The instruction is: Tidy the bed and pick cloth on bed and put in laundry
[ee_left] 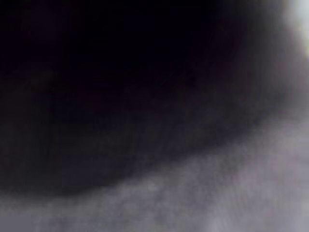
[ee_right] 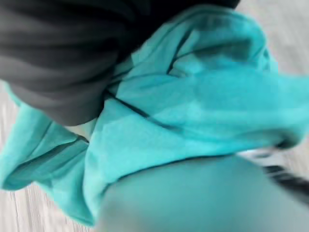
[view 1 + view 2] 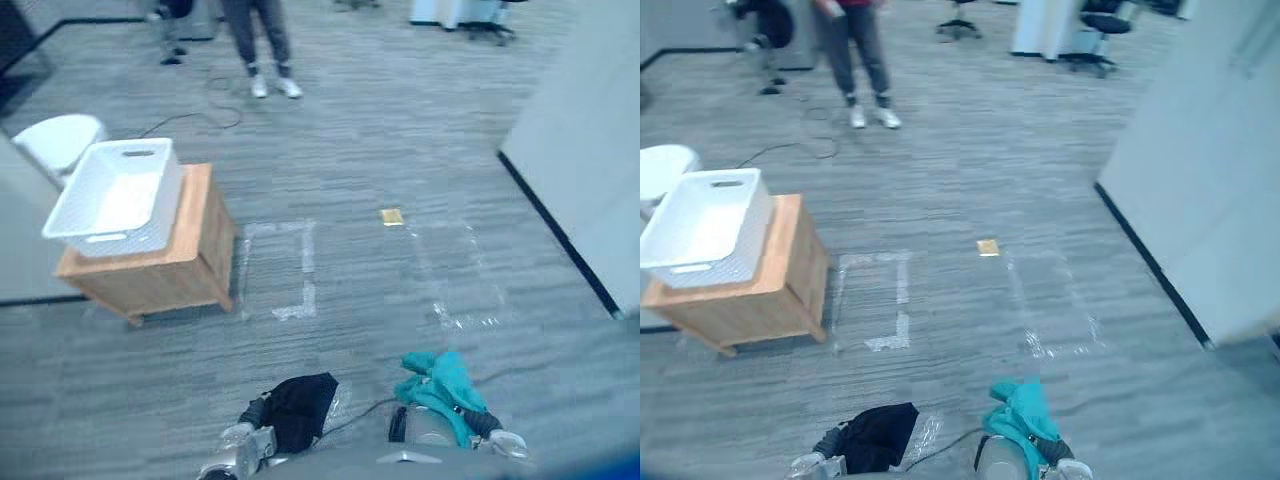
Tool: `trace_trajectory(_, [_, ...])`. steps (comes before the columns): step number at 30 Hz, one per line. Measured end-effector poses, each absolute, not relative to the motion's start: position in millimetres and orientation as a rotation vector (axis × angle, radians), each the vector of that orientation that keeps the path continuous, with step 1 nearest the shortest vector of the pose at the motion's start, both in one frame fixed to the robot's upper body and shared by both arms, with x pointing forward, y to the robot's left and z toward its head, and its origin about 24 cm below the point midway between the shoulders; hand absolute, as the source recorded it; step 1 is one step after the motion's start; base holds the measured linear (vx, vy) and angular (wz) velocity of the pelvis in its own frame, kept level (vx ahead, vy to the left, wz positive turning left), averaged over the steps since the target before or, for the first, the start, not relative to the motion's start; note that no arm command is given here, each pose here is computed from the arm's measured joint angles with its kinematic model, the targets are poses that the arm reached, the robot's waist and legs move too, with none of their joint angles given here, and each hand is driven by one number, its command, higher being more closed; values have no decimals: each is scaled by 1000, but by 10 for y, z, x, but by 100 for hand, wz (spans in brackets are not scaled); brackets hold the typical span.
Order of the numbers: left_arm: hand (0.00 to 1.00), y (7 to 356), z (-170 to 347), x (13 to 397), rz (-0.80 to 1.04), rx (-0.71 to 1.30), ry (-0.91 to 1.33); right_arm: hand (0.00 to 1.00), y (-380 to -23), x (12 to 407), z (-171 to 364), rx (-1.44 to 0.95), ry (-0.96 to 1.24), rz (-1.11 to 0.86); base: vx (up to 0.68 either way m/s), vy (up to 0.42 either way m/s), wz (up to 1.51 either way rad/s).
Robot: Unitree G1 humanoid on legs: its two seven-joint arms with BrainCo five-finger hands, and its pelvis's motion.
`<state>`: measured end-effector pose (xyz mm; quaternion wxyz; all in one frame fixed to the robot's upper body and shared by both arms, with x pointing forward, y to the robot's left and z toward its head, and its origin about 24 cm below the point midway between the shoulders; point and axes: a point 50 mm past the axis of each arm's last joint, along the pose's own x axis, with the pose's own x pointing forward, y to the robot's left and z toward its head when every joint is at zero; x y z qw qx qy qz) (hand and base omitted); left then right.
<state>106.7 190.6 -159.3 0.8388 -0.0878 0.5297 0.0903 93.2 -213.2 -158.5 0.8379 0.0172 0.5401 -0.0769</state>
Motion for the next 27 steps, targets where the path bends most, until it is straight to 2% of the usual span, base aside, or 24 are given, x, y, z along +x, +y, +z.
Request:
trace_trajectory(4, [100,1762,-1604,1068,172,-204,1110,100,-2195,989,-1556,40,1120,-172,357,-224,71])
trace_trajectory(6, [100,1869,-1624,949,243,-200,1132,100,-2122,1004,-1569,16,1134,-93,251,-239,10])
trace_trajectory(12, [100,1947,-1603,950,367,-244,1078,100,-2185,868,-1617,-1,1211,-80,363,-200,13])
trace_trajectory(14, [100,2005,-1607,908,387,-233,1089,100,-2186,778,-1650,-12,1262,-71,43,71,-7])
trace_trajectory(20, [100,2078,-1588,928,402,-255,1067,100,-2150,886,-1634,-58,1240,-9,-40,131,-29])
trace_trajectory(23, [100,2144,-1557,988,403,-241,1036,100,-1996,880,-1651,-54,1215,29,279,178,40])
trace_trajectory(27, [100,2170,-1555,996,398,-222,1046,100,-1967,951,-1636,-73,1177,42,199,193,48])
